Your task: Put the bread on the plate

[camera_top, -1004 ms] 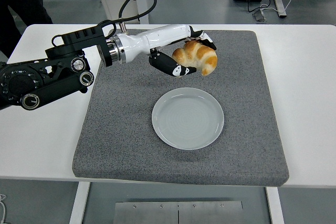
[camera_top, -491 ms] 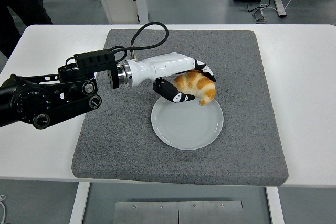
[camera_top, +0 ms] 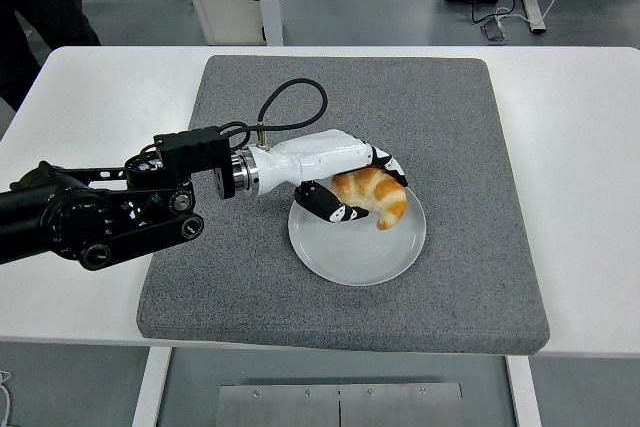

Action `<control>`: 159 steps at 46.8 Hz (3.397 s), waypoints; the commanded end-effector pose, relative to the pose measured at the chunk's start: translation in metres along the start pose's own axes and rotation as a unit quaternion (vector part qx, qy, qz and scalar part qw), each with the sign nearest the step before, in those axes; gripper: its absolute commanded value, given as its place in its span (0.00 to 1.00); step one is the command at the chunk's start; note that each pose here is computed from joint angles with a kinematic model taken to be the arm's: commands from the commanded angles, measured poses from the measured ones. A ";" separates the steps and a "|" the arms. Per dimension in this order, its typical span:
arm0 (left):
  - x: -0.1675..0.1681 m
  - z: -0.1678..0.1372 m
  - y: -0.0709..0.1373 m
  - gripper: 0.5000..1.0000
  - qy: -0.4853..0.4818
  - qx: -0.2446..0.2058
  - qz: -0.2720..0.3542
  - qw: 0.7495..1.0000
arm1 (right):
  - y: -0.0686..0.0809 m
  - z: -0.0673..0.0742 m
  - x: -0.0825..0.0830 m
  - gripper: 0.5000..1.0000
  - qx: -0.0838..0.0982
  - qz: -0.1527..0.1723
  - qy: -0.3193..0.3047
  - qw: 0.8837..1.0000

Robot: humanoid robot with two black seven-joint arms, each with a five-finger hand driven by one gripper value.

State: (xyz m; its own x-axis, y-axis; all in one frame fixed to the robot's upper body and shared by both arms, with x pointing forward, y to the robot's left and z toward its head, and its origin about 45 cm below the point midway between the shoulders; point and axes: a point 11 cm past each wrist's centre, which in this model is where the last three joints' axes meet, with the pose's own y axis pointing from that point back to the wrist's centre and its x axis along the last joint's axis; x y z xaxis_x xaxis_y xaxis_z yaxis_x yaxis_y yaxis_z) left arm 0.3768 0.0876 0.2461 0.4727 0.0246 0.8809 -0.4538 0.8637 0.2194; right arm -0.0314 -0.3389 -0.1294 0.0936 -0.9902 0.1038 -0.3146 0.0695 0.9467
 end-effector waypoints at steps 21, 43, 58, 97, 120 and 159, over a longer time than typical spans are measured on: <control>-0.026 -0.007 -0.010 0.29 -0.008 0.011 -0.008 1.000 | 0.000 0.000 0.000 1.00 0.000 0.000 0.000 1.000; -0.040 -0.008 -0.011 0.42 -0.003 0.014 -0.021 1.000 | 0.000 0.000 0.000 1.00 0.000 0.000 0.000 1.000; -0.036 -0.008 -0.011 0.77 0.008 0.017 -0.014 1.000 | 0.000 0.000 0.000 1.00 0.000 0.000 0.000 1.000; 0.046 -0.010 -0.006 0.92 0.239 0.017 0.131 0.962 | 0.000 0.000 0.000 1.00 0.000 -0.001 0.000 1.000; 0.076 -0.065 0.043 0.93 0.439 0.053 0.305 0.844 | 0.000 0.000 0.000 1.00 0.000 0.000 0.000 1.000; 0.020 -0.160 0.072 0.93 0.632 0.109 0.493 0.588 | 0.000 -0.001 -0.003 1.00 0.001 -0.004 -0.002 1.000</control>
State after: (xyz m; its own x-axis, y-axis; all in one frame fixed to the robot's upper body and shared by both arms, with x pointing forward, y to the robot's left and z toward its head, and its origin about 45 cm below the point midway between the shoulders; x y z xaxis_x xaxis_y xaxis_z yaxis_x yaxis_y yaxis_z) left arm 0.4715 0.2259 0.2166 0.0554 0.9429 -0.3285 -0.9979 0.0637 0.0144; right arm -0.0304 -0.3350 -0.1298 0.0917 -0.9918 0.0894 -0.3161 0.0561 0.9471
